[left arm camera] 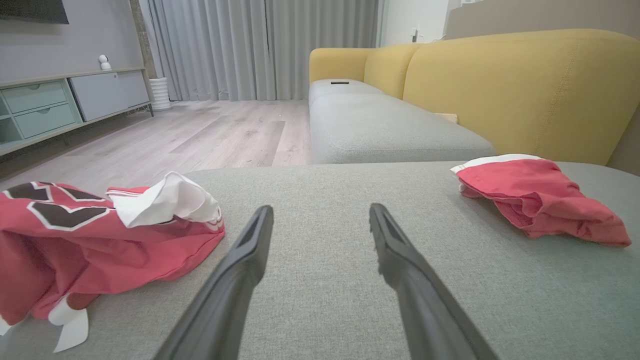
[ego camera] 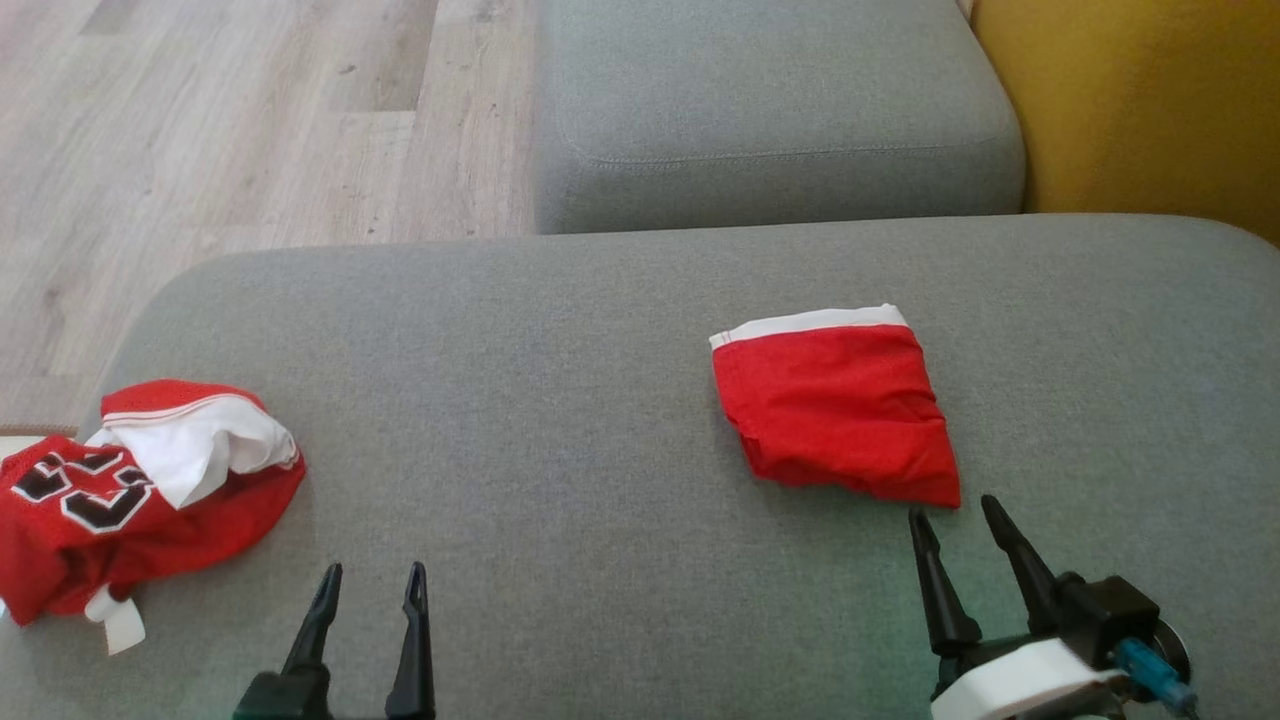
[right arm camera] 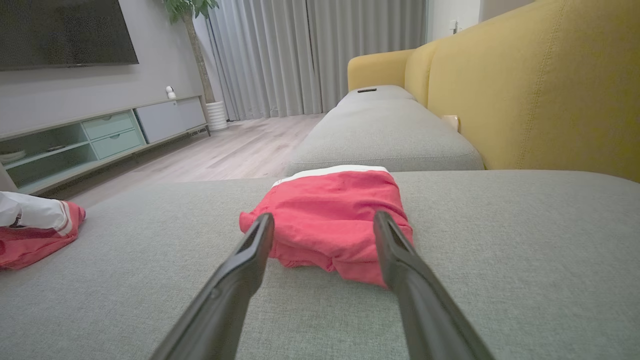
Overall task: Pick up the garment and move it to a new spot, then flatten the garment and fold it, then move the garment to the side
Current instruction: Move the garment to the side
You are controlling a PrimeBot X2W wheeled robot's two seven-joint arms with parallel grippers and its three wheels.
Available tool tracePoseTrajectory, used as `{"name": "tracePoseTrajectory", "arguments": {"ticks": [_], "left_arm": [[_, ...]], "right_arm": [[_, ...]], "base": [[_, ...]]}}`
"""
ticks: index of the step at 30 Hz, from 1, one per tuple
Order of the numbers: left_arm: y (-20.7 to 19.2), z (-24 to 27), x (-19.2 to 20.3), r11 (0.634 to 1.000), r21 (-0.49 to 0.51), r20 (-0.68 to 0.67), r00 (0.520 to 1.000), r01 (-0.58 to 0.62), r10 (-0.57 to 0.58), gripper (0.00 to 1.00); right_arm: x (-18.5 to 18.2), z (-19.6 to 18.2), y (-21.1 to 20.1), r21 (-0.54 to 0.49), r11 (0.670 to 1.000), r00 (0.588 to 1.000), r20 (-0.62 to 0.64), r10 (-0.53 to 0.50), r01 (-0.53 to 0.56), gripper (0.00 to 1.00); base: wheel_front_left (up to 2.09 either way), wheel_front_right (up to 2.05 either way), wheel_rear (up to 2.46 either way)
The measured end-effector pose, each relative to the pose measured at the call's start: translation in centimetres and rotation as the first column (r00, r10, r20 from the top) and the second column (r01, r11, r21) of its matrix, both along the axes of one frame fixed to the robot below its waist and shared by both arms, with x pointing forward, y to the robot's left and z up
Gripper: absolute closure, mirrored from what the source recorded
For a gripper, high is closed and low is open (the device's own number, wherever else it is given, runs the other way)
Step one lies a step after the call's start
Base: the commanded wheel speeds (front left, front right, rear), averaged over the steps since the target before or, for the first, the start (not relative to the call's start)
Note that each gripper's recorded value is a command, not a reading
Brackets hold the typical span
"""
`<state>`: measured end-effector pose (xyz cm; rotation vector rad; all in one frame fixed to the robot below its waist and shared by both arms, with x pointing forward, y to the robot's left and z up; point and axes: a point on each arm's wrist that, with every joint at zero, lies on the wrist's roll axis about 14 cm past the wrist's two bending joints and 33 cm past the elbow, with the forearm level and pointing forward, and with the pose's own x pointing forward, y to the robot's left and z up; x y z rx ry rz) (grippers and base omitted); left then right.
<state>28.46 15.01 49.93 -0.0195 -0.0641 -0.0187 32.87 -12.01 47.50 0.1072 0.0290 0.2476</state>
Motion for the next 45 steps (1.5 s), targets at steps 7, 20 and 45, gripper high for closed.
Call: {"name": "tracePoseTrajectory", "arguments": {"ticks": [7, 20, 45], "left_arm": [[-0.1, -0.2, 0.0, 1.0, 0.007, -0.006, 1.0, 0.008, -0.008, 0.0], [0.0, -1.0, 0.0, 1.0, 0.019, -0.035, 0.999, 0.004, -0.003, 0.0], [-3.4, -1.0, 5.1, 0.995, 0.012, -0.049, 0.994, 0.097, -0.096, 0.0]], "right_arm": [[0.2, 0.1, -0.6, -0.001, 1.0, 1.0, 0.003, -0.019, 0.019, 0.0], [0.6, -0.7, -0.5, -0.007, 1.0, 0.999, -0.024, -0.021, 0.02, 0.0], [12.3, -5.1, -5.6, -0.036, 0.998, 0.911, -0.408, -0.058, 0.047, 0.0]], "base": [[0.0, 0.0, 0.0], [0.0, 0.0, 0.0], [0.0, 0.0, 0.0]]}}
